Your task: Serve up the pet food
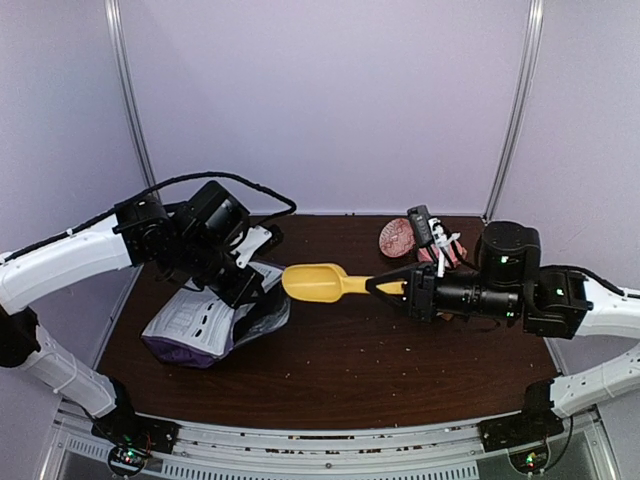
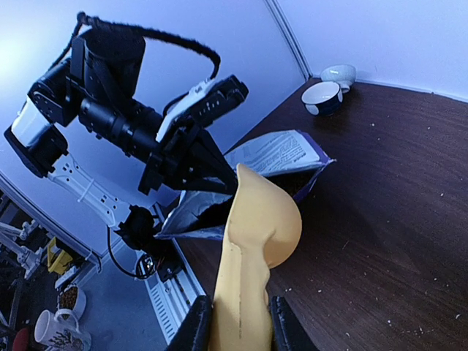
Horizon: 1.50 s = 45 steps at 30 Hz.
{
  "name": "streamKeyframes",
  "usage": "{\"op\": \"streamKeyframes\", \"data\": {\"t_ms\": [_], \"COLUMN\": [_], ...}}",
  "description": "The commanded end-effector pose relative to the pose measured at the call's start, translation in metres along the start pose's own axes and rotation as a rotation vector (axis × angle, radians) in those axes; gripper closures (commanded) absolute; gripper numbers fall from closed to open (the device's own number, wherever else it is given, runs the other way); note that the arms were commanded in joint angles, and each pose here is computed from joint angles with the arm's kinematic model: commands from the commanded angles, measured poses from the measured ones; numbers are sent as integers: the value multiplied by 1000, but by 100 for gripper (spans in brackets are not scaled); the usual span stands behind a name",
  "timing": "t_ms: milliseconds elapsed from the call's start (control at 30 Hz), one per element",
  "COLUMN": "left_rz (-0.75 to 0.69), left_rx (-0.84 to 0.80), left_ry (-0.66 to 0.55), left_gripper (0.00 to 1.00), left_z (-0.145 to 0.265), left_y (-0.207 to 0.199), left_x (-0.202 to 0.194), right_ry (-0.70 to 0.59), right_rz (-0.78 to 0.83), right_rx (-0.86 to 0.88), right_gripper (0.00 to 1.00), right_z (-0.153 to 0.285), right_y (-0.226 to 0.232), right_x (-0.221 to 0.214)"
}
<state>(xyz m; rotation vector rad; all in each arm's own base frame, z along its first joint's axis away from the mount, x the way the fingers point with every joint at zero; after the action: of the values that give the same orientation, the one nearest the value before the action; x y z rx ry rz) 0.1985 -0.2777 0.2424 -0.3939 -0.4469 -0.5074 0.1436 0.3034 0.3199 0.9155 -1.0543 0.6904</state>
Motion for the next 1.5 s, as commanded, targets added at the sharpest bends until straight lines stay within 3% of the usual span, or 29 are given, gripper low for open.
{"op": "streamKeyframes", "data": {"t_ms": [0,533,667,900,1033,1133,1233,1467], "left_rz": [21,15,13,-7,-23,-38,-57,-31], "left_rx": [-39,-36,-32,-16,-38,-82,-144,-199], "left_ry": [-95,-117,-141,-250,-340,-350,-305,-231], "left_gripper": [100,100,100,100,100,100,100,100], "left_z": [11,18,24,42,56,56,50,37], "left_y": [-10,-8,-7,1,6,5,-1,-7], "left_x": [14,15,15,17,11,0,-11,-33], "right_ry": [73,77,134,358,544,608,574,342], "right_rz": [4,68,131,216,308,323,318,297], "right_rx": [49,7,-53,-62,-97,-110,-160,-437], "right_gripper": [92,90,90,93,93,93,92,92], "right_z": [-8,-54,-69,-114,-109,-102,-106,-137], "right_y": [14,31,27,29,30,31,27,7], "right_x": [-20,-6,-14,-84,-139,-162,-155,-97]}}
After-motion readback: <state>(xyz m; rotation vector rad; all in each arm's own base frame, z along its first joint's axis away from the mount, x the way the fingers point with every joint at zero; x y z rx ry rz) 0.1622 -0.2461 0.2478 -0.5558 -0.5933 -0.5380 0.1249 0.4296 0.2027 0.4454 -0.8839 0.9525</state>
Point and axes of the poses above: each gripper's point midway between its finger pads, its own z axis back along the fingers, its own y axis along the line the jaws close on, x = y × z, the point moved 3 cm from there along z, back along the fingers, and after that the axes turned 13 degrees about z, right-handed, at the moved point
